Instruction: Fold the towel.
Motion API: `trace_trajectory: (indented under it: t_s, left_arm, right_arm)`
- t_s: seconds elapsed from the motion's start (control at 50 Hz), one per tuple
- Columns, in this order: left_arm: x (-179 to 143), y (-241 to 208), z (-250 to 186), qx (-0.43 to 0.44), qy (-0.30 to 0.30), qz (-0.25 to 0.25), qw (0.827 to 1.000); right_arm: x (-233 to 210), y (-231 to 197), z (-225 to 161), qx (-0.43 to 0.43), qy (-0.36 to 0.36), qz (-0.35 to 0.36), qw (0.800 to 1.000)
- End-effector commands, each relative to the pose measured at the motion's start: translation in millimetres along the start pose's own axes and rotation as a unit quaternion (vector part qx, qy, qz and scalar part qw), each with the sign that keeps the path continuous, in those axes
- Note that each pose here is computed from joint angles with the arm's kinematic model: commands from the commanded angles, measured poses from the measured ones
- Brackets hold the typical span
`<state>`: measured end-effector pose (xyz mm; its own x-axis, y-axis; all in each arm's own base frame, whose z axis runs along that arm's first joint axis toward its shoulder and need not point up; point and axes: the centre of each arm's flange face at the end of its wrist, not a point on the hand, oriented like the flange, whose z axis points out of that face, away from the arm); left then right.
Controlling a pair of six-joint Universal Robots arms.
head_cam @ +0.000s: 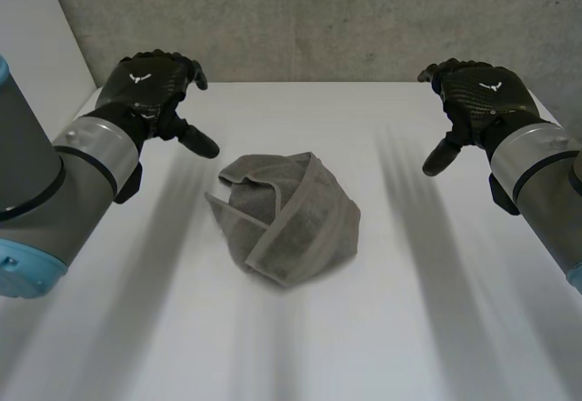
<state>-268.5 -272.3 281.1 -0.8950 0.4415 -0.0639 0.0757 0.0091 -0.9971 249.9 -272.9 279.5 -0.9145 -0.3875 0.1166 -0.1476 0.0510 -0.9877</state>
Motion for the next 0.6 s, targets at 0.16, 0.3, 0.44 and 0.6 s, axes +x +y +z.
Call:
trace_trajectory:
  t_s: [0.16, 0.3, 0.44, 0.6]
  left_arm:
    - [-3.1, 1.0, 1.0, -0.007, -0.016, -0.015, 1.0]
    - [-2.9, 3.8, 1.0, -0.011, -0.016, -0.015, 1.0]
    - [-2.6, 5.2, 0.9, -0.013, -0.015, -0.015, 1.0]
    - [-3.2, 5.8, 1.3, -0.014, -0.015, -0.015, 1.0]
  right_arm:
    - [0.6, -1.1, 0.0, 0.0, 0.0, 0.004, 1.0]
    - [0.6, -0.6, -0.2, -0.001, 0.0, 0.003, 1.0]
    - [0.0, -0.2, -0.1, -0.002, -0.001, 0.002, 1.0]
    - [0.0, -0.2, -0.1, -0.002, -0.001, 0.002, 1.0]
